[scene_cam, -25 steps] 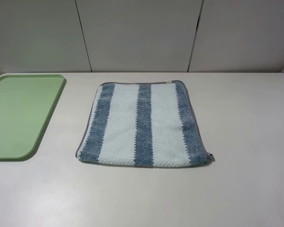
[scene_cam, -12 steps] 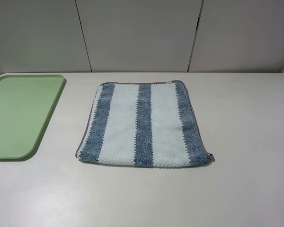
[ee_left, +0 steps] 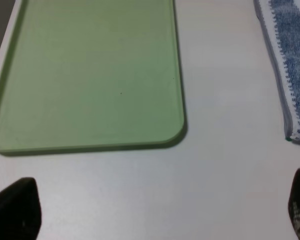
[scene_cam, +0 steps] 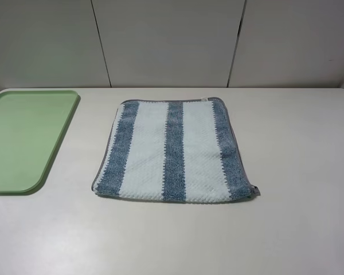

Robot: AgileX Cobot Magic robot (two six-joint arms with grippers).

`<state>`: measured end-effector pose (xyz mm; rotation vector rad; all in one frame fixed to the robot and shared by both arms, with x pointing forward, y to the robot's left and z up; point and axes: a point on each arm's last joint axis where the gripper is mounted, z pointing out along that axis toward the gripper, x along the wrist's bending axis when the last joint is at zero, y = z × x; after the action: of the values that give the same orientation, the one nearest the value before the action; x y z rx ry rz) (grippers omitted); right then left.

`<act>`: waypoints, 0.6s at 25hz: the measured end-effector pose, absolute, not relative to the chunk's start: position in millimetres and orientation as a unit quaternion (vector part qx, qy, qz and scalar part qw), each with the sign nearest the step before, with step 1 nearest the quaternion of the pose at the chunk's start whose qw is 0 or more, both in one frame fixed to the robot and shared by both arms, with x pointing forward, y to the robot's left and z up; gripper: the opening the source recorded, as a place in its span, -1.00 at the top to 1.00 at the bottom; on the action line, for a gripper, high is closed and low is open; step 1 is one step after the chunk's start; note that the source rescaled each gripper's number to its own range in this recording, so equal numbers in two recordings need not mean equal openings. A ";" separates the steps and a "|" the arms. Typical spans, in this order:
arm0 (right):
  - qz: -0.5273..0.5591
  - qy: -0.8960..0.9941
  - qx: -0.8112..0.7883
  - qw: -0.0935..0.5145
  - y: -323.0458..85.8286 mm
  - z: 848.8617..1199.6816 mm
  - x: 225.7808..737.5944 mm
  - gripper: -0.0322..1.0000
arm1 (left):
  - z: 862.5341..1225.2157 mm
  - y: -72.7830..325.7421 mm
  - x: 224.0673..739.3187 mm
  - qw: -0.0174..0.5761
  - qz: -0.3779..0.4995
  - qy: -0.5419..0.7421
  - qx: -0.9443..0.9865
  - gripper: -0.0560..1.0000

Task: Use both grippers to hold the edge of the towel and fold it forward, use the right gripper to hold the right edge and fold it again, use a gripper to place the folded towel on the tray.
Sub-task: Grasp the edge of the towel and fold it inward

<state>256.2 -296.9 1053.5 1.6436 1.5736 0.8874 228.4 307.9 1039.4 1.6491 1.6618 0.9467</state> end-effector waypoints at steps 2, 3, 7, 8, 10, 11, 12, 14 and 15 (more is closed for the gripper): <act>0.341 0.605 0.632 0.343 -296.9 1053.5 256.2 -1.00 | 1039.5 308.0 228.4 0.303 0.358 0.627 0.622 -0.99; 0.341 0.605 0.632 0.343 -296.9 1053.5 256.2 -1.00 | 1039.5 308.0 228.4 0.303 0.358 0.627 0.622 -0.99; 0.341 0.605 0.632 0.343 -296.9 1053.5 256.2 -1.00 | 1039.5 308.0 228.4 0.303 0.358 0.627 0.622 -0.98; 0.341 0.605 0.632 0.343 -296.9 1053.5 256.2 -1.00 | 1039.5 308.0 228.4 0.303 0.358 0.627 0.622 -0.98; 0.341 0.605 0.632 0.343 -296.9 1053.5 256.2 -1.00 | 1039.5 308.0 228.4 0.303 0.358 0.627 0.622 -0.98; 0.341 0.605 0.632 0.343 -296.9 1053.5 256.2 -1.00 | 1039.5 308.0 228.4 0.303 0.358 0.627 0.622 -0.98; 0.341 0.605 0.632 0.343 -296.9 1053.5 256.2 -1.00 | 1039.5 308.0 228.4 0.303 0.358 0.627 0.622 -0.98; 0.341 0.605 0.632 0.343 -296.9 1053.5 256.2 -1.00 | 1039.5 308.0 228.4 0.303 0.358 0.627 0.622 -0.98; 0.341 0.605 0.632 0.343 -296.9 1053.5 256.2 -1.00 | 1039.5 308.0 228.4 0.303 0.358 0.627 0.622 -0.98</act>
<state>256.2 -296.9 1053.5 1.6436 1.5736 0.8874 228.4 308.0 1039.5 1.6494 1.6624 0.9487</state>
